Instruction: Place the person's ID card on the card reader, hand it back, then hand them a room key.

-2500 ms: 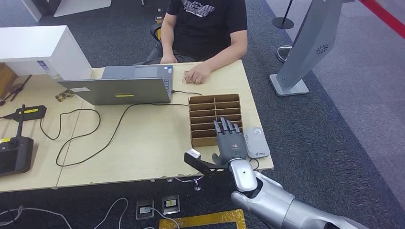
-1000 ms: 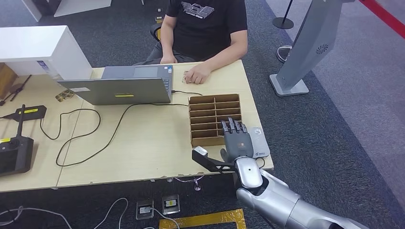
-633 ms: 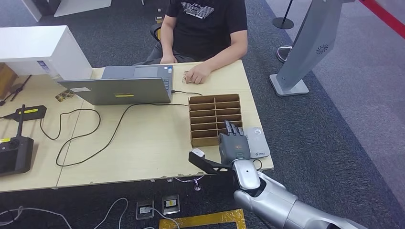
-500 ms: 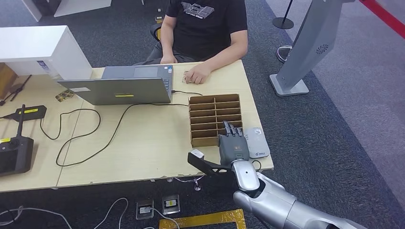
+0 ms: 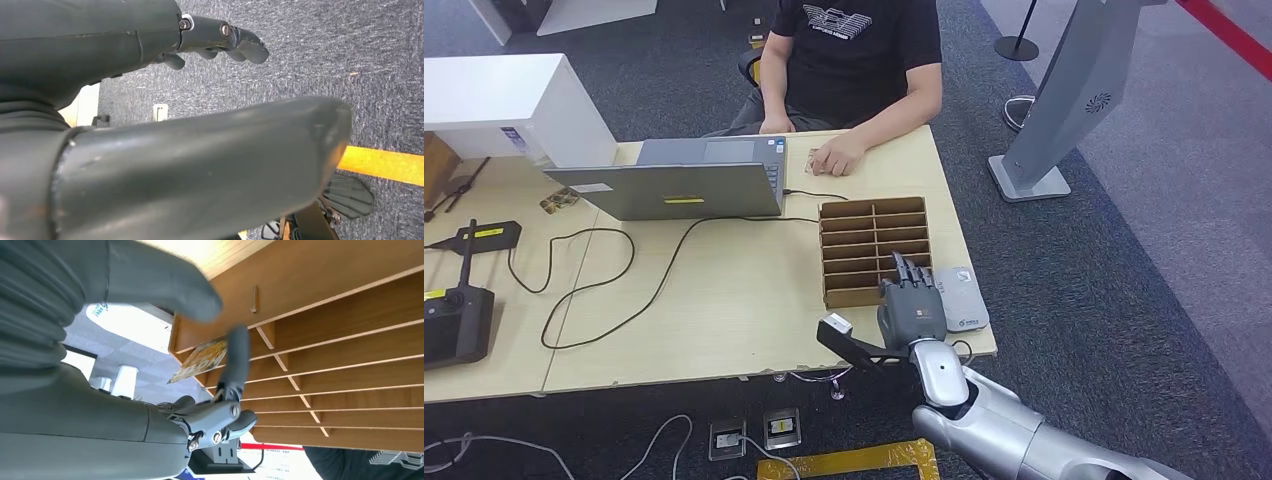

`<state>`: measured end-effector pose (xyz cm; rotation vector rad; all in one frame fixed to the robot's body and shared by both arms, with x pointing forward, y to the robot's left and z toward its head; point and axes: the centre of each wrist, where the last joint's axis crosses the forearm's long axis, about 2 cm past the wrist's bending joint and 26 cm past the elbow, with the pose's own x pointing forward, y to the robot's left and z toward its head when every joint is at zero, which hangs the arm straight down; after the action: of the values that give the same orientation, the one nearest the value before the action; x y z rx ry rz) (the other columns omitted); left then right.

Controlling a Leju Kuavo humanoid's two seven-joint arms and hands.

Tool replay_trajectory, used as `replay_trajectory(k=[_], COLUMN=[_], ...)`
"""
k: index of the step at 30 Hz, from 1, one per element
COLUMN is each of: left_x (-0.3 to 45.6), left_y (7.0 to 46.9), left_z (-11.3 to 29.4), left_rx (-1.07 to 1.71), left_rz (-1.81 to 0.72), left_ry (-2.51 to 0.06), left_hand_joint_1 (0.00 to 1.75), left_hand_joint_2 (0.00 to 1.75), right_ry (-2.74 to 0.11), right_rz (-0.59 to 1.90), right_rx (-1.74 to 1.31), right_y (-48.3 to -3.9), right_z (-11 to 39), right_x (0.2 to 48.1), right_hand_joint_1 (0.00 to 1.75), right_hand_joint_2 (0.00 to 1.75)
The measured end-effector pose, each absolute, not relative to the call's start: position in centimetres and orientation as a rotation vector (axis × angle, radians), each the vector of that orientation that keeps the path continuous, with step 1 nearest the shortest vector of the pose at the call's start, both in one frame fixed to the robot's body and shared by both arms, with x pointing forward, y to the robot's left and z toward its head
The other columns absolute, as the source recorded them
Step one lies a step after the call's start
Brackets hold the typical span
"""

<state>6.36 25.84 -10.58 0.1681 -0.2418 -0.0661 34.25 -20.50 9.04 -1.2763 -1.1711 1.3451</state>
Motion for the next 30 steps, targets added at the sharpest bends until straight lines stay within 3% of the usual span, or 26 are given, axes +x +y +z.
replay_trajectory(k=[30], left_x=[6.4], left_y=[25.8], left_z=[-10.6], left_rx=[0.175], left_rz=[-0.091], left_ry=[-0.248], left_hand_joint_1=[0.00], left_hand_joint_2=[0.00], right_ry=[-1.112], right_rz=[1.352], right_rx=[-1.337], right_y=[-22.0], right_z=[8.9], right_x=[35.0], right_hand_joint_1=[0.00], right_hand_joint_2=[1.75])
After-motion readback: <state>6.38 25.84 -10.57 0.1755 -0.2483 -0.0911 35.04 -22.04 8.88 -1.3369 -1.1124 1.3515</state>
